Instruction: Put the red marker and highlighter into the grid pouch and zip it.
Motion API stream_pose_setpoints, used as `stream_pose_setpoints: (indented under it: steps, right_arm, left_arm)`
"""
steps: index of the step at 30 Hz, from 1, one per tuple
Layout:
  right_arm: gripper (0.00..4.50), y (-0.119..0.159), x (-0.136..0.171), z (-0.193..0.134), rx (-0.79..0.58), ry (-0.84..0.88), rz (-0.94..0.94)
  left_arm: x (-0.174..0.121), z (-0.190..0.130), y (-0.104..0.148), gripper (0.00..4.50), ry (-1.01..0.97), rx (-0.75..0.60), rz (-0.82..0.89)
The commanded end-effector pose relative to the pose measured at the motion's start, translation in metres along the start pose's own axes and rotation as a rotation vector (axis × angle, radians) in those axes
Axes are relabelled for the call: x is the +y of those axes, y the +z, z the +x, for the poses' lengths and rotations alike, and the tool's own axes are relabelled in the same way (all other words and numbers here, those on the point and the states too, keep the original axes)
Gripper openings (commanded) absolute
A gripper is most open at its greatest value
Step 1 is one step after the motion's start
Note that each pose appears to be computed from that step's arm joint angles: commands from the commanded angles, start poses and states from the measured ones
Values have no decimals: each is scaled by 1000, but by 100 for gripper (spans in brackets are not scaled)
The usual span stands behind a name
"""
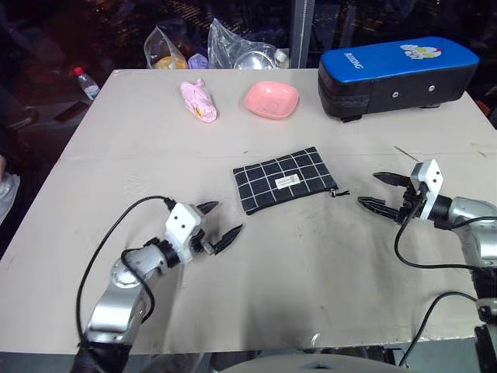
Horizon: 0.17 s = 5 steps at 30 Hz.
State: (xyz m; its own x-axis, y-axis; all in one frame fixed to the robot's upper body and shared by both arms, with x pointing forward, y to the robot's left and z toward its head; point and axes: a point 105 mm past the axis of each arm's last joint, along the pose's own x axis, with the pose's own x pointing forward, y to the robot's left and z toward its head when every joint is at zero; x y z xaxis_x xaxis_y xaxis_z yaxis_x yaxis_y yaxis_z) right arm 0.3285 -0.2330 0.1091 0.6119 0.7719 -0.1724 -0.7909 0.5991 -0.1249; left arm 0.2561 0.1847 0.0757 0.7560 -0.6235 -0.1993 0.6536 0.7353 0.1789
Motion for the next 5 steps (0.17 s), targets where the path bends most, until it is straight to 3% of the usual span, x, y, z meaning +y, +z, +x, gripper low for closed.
stream_pose_setpoints:
  steps: [1,5]
  right_arm:
    - [418,-2,-5,-18,-38,13,-19]
    - [418,-10,-3,-26,-28,61,-7]
  left_arm:
    - [2,-13,1,446,4,7,9]
    - [-3,-16,-3,446,-21,27,5]
